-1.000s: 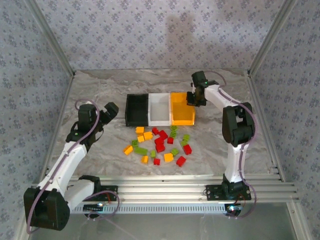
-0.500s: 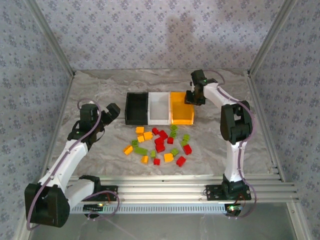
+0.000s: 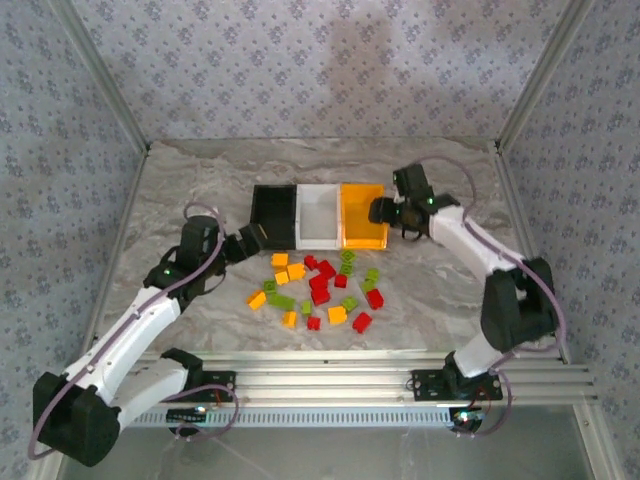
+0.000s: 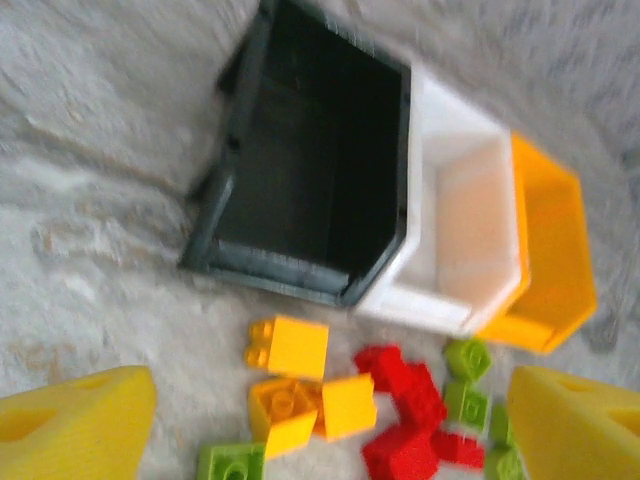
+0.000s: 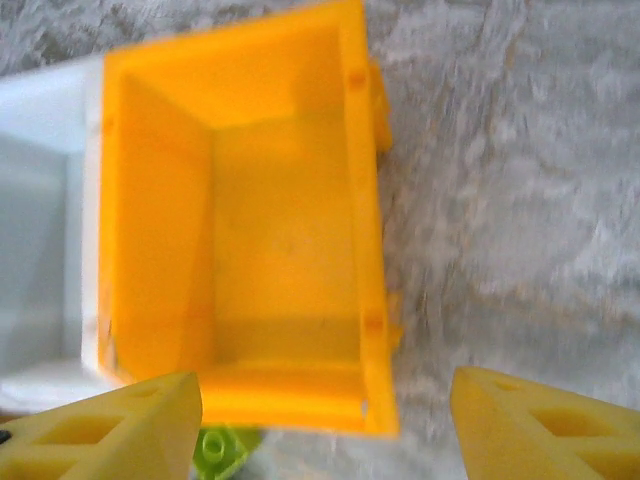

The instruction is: Sort the legos into containers by color

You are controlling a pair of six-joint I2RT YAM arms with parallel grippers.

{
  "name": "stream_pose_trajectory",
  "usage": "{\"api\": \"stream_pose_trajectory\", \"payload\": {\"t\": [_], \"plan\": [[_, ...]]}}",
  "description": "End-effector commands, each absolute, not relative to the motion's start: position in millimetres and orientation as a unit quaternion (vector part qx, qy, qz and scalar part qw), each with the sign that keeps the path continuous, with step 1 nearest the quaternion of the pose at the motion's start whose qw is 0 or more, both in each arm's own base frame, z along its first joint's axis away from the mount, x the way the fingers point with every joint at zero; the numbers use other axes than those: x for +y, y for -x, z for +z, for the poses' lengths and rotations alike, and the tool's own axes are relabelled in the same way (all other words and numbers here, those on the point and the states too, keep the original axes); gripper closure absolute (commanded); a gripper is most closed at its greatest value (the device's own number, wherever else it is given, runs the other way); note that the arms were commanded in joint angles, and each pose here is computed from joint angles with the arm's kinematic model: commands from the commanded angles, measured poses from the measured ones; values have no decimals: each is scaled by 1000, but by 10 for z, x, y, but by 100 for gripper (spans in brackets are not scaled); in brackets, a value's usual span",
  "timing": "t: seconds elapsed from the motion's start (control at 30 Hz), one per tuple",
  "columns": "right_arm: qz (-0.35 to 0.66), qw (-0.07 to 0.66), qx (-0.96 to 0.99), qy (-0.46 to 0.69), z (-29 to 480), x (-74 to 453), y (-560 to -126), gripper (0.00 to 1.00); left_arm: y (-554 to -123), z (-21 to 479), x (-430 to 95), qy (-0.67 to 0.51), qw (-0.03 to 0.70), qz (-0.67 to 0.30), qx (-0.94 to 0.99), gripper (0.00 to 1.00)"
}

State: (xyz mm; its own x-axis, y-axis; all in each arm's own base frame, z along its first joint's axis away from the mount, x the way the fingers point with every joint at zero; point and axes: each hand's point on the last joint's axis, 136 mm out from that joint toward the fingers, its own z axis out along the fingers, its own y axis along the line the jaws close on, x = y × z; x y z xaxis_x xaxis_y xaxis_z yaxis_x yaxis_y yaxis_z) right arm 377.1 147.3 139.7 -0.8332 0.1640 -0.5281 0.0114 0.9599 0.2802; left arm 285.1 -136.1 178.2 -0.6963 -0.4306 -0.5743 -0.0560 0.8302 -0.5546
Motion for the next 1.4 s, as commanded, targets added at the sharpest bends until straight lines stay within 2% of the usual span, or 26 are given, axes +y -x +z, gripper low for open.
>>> {"api": "stream_pose_trajectory", "payload": {"t": [0.0, 0.2, 0.3, 0.47, 0.57, 0.97, 1.2, 1.37], "plan": [[118, 296, 946, -56, 1267, 1500, -3449, 32, -2559, 1403, -1338, 103, 310, -196, 925, 15], [110, 275, 955, -31, 1071, 1553, -3018, 32, -2246, 852, -1499, 46, 256, -146, 954, 17], [119, 277, 953, -33, 1060, 1586, -2974, 32, -2217, 668, -1498, 41, 232, -112, 965, 25], [111, 281, 953, -33, 1064, 1559, -2961, 32, -2205, 459, -1400, 26, 221, -53, 973, 27], [108, 285, 952, -36, 1070, 1531, -2950, 32, -2204, 363, -1392, 20, 211, -35, 977, 31], [101, 294, 949, -48, 1117, 1438, -2966, 32, -2155, 193, -1328, 25, 190, -4, 981, 49], [101, 299, 947, -56, 1135, 1416, -2976, 33, -2147, 284, -1330, 25, 200, -15, 979, 65], [101, 301, 946, -59, 1144, 1407, -2986, 33, -2133, 369, -1340, 24, 205, -25, 978, 69]]}}
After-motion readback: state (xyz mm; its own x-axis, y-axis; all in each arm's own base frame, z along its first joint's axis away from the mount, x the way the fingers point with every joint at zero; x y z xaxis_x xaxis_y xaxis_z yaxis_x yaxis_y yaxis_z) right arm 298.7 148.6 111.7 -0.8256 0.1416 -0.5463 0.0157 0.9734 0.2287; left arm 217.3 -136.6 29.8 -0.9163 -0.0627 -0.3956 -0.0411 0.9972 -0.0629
